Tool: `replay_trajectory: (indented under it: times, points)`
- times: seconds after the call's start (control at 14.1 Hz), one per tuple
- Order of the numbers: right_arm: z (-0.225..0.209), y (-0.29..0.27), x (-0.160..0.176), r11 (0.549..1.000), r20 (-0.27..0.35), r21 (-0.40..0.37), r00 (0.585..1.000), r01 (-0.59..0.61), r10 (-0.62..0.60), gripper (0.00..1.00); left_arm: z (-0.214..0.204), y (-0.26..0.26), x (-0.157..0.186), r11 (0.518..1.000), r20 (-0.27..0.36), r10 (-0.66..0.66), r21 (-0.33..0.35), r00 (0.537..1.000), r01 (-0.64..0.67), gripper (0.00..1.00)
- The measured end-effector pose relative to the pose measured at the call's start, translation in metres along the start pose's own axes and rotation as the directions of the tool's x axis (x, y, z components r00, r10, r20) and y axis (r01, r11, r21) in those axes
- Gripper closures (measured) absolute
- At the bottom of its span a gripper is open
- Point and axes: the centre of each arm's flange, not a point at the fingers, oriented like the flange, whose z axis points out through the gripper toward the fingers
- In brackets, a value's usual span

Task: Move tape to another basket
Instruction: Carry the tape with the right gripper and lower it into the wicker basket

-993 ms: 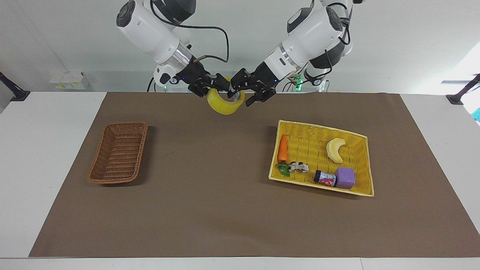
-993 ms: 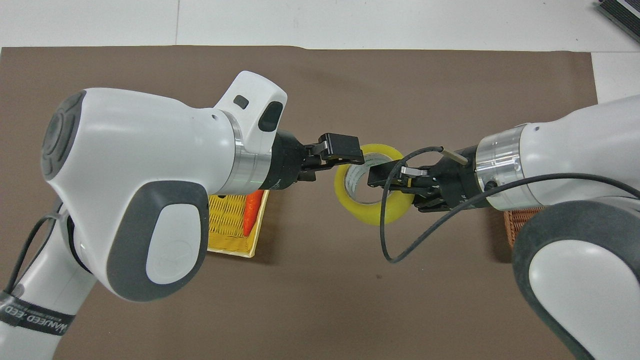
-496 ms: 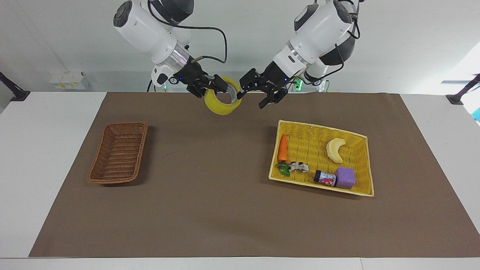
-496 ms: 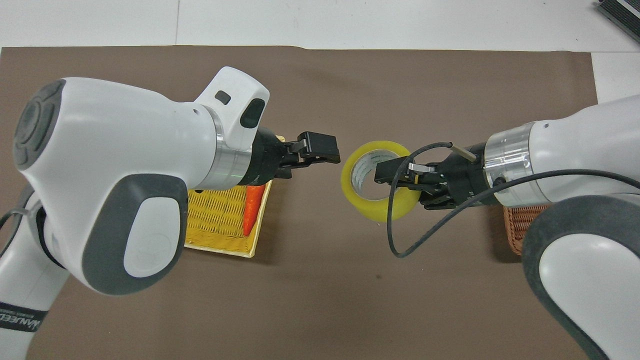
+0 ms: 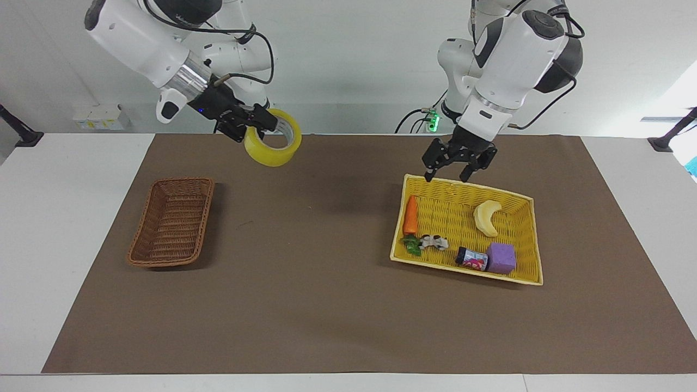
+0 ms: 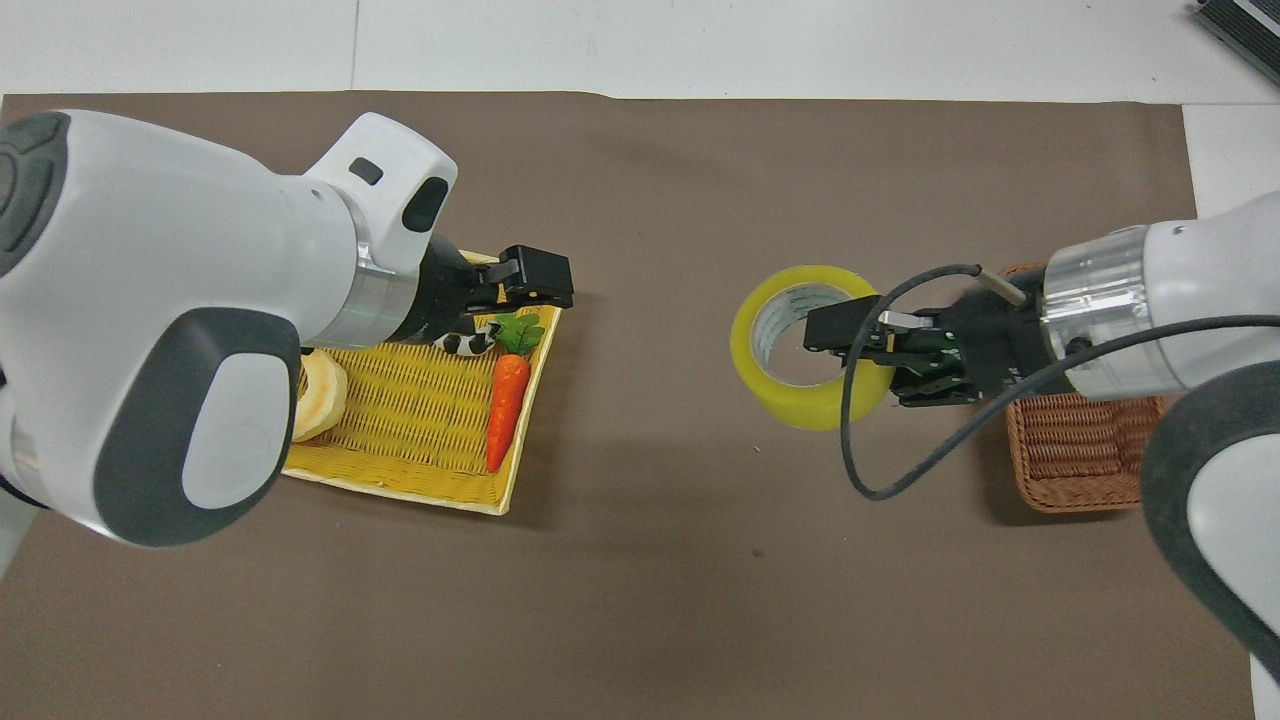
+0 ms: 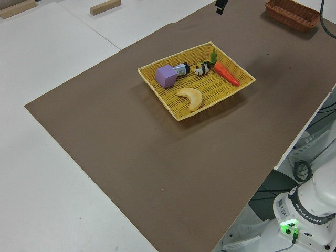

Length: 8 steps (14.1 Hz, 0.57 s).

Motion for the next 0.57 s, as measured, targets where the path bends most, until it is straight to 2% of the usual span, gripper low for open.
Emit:
replay_trajectory:
  times: [0.35, 0.57]
  points:
    - [-0.051, 0.074, 0.015, 1.0, -0.08, -0.001, 0.997, -0.004, 0.004, 1.0, -0.028, -0.1, 0.027, 0.992, 0.004, 0.117, 0.037, 0.993, -0.117, 0.0]
    - [-0.07, 0.115, 0.022, 0.989, -0.145, -0.135, 0.989, -0.053, 0.033, 1.0, -0.048, -0.161, 0.035, 0.983, -0.003, 0.176, 0.048, 0.984, -0.175, 0.0]
